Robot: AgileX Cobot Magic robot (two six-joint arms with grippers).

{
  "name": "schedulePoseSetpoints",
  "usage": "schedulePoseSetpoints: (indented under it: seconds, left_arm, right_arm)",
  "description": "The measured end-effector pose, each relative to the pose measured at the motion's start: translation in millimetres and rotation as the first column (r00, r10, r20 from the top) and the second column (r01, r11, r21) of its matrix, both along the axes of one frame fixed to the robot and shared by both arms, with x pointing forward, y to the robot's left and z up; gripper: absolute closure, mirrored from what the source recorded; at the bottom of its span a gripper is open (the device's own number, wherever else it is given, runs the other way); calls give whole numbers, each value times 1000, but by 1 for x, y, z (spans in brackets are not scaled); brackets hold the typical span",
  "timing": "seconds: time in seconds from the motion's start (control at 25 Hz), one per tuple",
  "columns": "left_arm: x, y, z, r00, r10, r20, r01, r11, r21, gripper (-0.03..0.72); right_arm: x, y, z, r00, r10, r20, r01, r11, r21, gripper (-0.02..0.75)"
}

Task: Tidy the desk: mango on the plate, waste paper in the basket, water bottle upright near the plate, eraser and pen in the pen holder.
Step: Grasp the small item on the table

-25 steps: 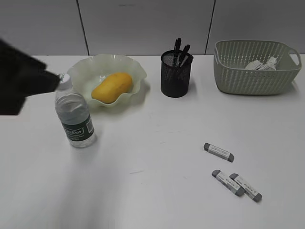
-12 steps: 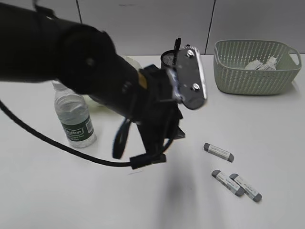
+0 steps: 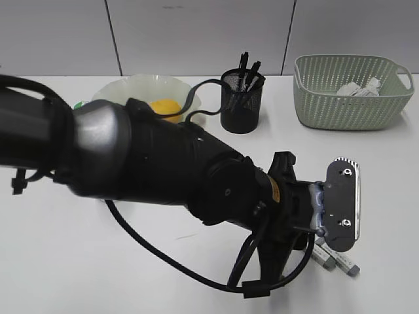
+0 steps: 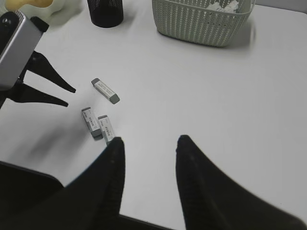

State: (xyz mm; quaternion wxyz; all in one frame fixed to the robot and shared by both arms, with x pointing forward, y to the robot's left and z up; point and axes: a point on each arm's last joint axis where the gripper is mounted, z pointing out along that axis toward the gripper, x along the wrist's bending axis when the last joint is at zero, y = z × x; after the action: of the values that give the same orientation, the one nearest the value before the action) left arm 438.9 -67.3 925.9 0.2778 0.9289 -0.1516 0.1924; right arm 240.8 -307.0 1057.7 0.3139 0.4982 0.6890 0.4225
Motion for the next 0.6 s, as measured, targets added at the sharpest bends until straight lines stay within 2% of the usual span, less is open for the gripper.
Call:
schedulePoseSetpoints:
  seconds: [0.12,0.24,0.32,0.4,0.48,0.52,0.6]
  left_arm:
    - [3,-5,5,999,38,24,-35,996,-84,567]
    - [5,-8,9,993,114,-25,-117,981,-156,589]
    - [5,-6,9,983,149,-109,-163,977,-135,590]
    - [10,-4,9,959,174,-225,-195,978,-75,589]
    - [17,-2,8,935,160,-316,-169,986,-2,581]
    - [22,-2,10,932,146,-331,-150,989,13,575]
    - [32,-4,17,948,97,-304,-101,995,4,552]
  right_arm:
    - [0,0,0,1000,0,0,0,1000,0,438]
    - [0,0,0,1000,0,0,0,1000,0,439]
    - [0,0,0,1000,0,0,0,1000,0,439]
    - [0,0,0,1000,0,0,0,1000,0,439]
    - [0,0,0,1000,0,0,0,1000,0,439]
    - [0,0,0,1000,0,0,0,1000,0,439]
    - [0,0,0,1000,0,0,0,1000,0,439]
